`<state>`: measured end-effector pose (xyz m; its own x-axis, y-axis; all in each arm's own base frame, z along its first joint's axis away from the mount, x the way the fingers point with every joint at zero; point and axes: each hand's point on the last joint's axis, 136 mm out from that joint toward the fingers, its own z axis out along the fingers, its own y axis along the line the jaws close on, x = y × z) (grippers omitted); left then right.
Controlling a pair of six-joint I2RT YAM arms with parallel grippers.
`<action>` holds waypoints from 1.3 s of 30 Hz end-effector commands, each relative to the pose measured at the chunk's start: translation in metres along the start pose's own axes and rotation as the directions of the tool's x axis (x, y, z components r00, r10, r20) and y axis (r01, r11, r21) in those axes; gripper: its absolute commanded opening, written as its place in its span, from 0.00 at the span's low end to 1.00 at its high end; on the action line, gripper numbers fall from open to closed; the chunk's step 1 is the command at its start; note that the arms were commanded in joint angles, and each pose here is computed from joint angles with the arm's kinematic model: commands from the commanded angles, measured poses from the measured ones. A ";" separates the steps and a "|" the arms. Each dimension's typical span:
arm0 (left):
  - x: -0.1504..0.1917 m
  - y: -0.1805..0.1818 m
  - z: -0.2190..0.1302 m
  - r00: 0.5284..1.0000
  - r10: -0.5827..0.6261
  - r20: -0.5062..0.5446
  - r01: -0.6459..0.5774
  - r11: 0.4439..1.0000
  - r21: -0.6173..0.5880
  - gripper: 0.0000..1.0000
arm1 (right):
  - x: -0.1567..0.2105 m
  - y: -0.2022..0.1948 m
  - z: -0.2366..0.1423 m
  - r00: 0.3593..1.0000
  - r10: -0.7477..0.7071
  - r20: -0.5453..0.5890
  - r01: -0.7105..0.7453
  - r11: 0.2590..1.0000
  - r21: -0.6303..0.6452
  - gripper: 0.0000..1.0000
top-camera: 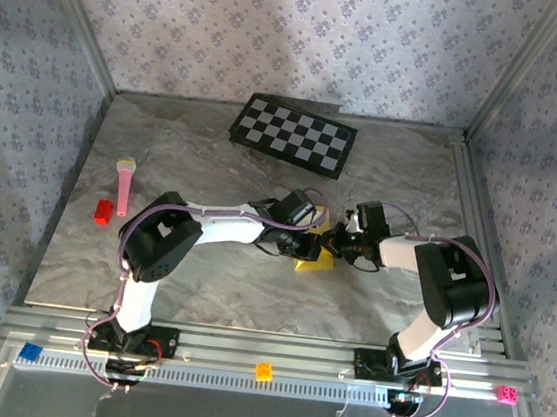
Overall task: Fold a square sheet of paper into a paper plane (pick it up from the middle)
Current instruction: Fold the triangle a second time at the center of the table.
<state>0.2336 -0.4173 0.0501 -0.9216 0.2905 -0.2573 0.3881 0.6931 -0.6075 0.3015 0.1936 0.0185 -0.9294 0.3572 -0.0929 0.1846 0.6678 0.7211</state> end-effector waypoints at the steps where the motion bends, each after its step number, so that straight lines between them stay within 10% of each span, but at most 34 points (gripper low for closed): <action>1: 0.002 0.007 0.004 1.000 -0.022 -0.013 0.022 1.000 -0.014 0.00 | 0.017 -0.034 0.000 0.998 0.056 -0.034 -0.052 0.992 0.113 0.00; 39: 0.042 0.045 -0.006 0.998 -0.032 -0.055 0.025 0.992 -0.126 0.01 | 0.021 -0.047 0.003 0.996 0.072 -0.042 -0.066 0.987 0.144 0.00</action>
<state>0.2214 -0.3888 0.0224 -0.9275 0.2942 -0.2308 0.3738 0.7449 -0.5526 0.3011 0.1932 0.0181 -0.9293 0.3574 -0.0936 0.1829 0.6651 0.7240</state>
